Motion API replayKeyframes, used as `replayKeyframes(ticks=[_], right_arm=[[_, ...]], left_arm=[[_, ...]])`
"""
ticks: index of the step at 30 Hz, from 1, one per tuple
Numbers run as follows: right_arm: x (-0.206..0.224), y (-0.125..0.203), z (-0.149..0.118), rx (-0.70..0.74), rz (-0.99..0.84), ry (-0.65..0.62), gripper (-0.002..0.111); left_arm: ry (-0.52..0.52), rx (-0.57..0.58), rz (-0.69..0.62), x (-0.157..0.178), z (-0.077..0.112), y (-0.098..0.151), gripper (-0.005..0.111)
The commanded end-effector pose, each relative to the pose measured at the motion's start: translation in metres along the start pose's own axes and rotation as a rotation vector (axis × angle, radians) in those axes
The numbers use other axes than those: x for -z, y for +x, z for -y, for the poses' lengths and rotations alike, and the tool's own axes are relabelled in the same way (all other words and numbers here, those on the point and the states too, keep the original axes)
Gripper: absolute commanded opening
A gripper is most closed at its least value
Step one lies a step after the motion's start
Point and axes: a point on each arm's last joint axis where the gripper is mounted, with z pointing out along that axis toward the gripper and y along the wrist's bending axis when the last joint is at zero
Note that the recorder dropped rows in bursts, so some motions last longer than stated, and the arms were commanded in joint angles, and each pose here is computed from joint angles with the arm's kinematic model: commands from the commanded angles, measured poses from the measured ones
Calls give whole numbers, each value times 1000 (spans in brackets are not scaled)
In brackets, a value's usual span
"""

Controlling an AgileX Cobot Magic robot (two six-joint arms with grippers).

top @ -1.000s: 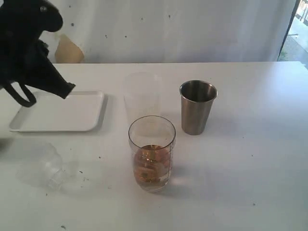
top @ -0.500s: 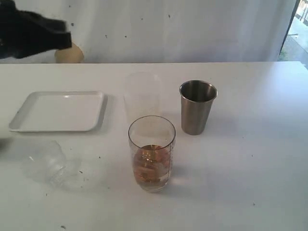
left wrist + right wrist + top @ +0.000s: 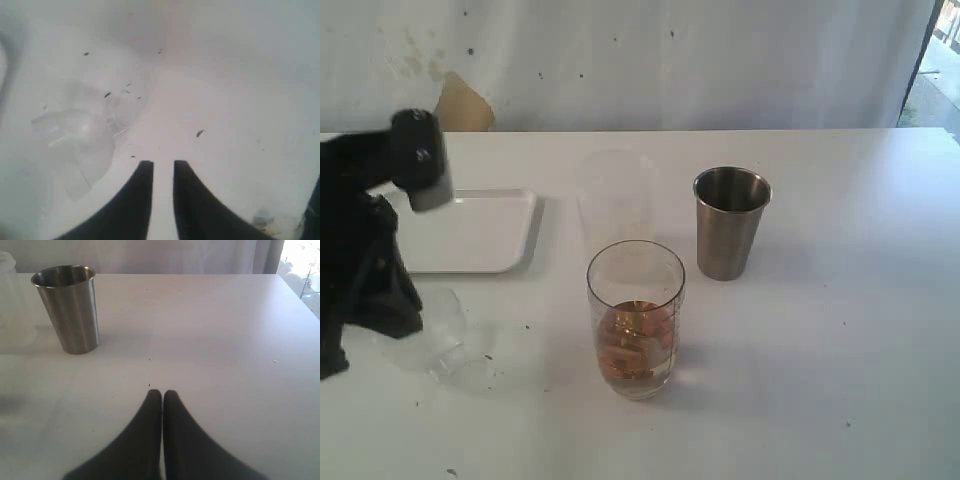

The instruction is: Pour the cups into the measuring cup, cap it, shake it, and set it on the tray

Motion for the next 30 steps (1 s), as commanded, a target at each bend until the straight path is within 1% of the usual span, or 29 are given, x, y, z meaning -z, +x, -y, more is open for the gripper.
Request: replayKeyframes(ticks=[1, 2, 3, 4, 5, 6, 10, 11, 12, 13, 14, 15, 16, 18, 20, 22, 25, 26, 27, 28, 30], right_arm=[[0, 1, 0, -3, 7, 4, 0], [0, 1, 0, -3, 7, 4, 0], [0, 1, 0, -3, 7, 4, 0], [0, 1, 0, -3, 7, 4, 0], [0, 1, 0, -3, 7, 4, 0], [0, 1, 0, -3, 7, 4, 0], [0, 1, 0, -3, 7, 4, 0], [0, 1, 0, -3, 7, 4, 0], [0, 1, 0, -3, 7, 4, 0], [0, 1, 0, -3, 7, 4, 0], [0, 1, 0, -3, 7, 4, 0], [0, 1, 0, -3, 7, 4, 0], [0, 1, 0, -3, 7, 4, 0], [0, 1, 0, -3, 7, 4, 0], [0, 1, 0, -3, 7, 4, 0], [0, 1, 0, -3, 7, 4, 0], [0, 1, 0, -3, 7, 4, 0], [0, 1, 0, -3, 7, 4, 0], [0, 1, 0, -3, 7, 4, 0], [0, 1, 0, -3, 7, 4, 0], [0, 1, 0, -3, 7, 4, 0]], left_arm=[[-74, -388, -15, -25, 22, -14, 64], [-102, -442, -17, -31, 23, -15, 70], [-150, -518, -32, -38, 24, -15, 73], [-198, -595, -64, -44, 24, -12, 73], [-239, -656, -83, -48, 23, -11, 72], [-282, -704, -91, -60, 22, -8, 71], [-271, -713, -86, -85, 23, -3, 70], [-252, -751, -122, -98, 22, 1, 70], [-244, -772, -147, -102, 21, 3, 70], [-235, -832, -201, -112, 19, 7, 70], [-231, -856, -222, -117, 18, 9, 70], [-220, -907, -277, -123, 15, 11, 70], [-240, -935, -321, -129, 9, 12, 70], [-272, -905, -331, -137, 5, 11, 70], [-245, -904, -377, -146, 1, 16, 70], [-220, -876, -398, -153, -5, 23, 70], [-224, -841, -383, -156, -11, 26, 70], [-253, -798, -343, -156, -13, 24, 67], [-263, -785, -328, -156, -13, 23, 62], [-265, -788, -323, -156, -13, 23, 48], [-261, -789, -330, -156, -13, 23, 33]])
